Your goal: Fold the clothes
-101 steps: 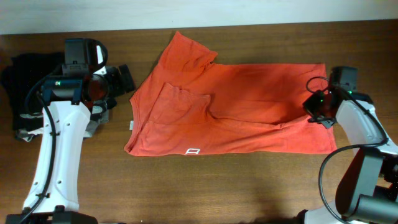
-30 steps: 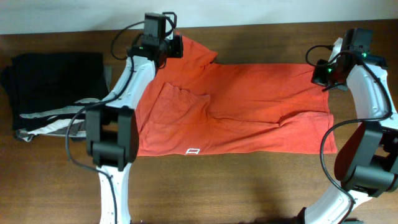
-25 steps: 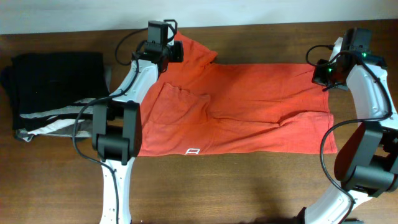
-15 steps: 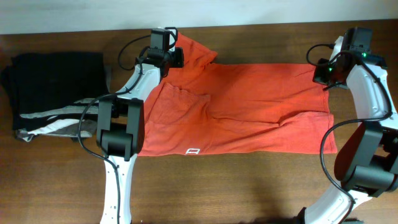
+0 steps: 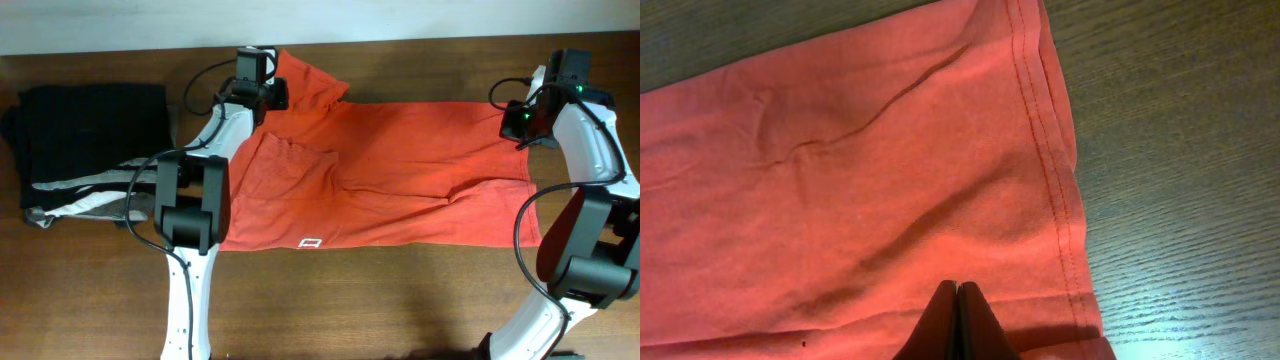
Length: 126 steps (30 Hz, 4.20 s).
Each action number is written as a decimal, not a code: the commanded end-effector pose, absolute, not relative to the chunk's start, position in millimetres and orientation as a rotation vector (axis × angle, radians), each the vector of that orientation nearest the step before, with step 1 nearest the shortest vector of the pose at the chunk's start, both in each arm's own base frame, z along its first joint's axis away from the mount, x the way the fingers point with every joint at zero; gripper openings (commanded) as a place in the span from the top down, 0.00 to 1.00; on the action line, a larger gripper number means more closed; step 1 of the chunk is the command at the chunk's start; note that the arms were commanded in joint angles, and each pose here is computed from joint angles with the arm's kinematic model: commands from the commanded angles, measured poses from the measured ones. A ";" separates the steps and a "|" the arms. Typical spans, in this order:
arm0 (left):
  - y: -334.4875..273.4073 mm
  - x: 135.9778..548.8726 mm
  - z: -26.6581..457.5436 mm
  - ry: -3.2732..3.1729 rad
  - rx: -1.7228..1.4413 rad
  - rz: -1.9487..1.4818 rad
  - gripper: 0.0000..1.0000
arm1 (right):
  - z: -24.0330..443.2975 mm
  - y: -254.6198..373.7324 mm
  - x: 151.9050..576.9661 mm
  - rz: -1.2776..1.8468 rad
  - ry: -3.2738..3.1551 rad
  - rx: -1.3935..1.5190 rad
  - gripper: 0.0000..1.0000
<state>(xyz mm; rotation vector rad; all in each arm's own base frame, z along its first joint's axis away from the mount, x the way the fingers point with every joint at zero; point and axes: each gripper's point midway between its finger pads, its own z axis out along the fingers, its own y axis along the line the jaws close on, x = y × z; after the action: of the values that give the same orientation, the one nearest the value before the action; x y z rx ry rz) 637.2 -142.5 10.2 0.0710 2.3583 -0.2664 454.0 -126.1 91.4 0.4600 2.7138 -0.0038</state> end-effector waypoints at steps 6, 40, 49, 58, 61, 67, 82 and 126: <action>-91.8 627.9 -27.9 2.465 -0.010 -0.095 0.92 | 91.4 -126.4 455.9 -0.021 2.716 0.454 0.96; -114.4 668.6 178.5 2.241 0.065 -0.215 0.49 | 114.8 -134.8 469.5 -0.065 2.661 0.432 0.40; -120.0 669.2 132.2 2.318 0.080 -0.244 0.35 | 123.4 -155.9 495.3 -0.193 2.549 0.379 0.40; -120.0 667.2 130.0 2.330 0.080 -0.246 0.13 | 74.9 -175.7 513.8 -0.209 2.554 0.383 0.40; -120.8 667.2 130.2 2.329 0.082 -0.247 0.13 | 53.3 -187.4 520.4 -0.211 2.546 0.404 0.40; -132.6 664.4 129.6 2.331 0.113 -0.250 0.13 | 38.5 -194.5 542.3 -0.184 2.471 0.393 0.42; -137.1 669.9 120.6 2.311 0.193 -0.212 0.13 | -3.3 -181.9 552.2 -0.081 2.488 0.361 0.43; -126.8 673.2 -4.1 2.436 0.255 -0.098 0.61 | -24.0 -171.3 534.2 -0.030 2.588 0.370 0.71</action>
<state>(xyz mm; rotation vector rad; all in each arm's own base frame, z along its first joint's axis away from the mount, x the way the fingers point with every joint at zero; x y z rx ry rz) 679.0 -128.8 10.8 0.2428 2.3975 -0.0973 545.8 -181.9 4.1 0.3649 2.5158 -0.0728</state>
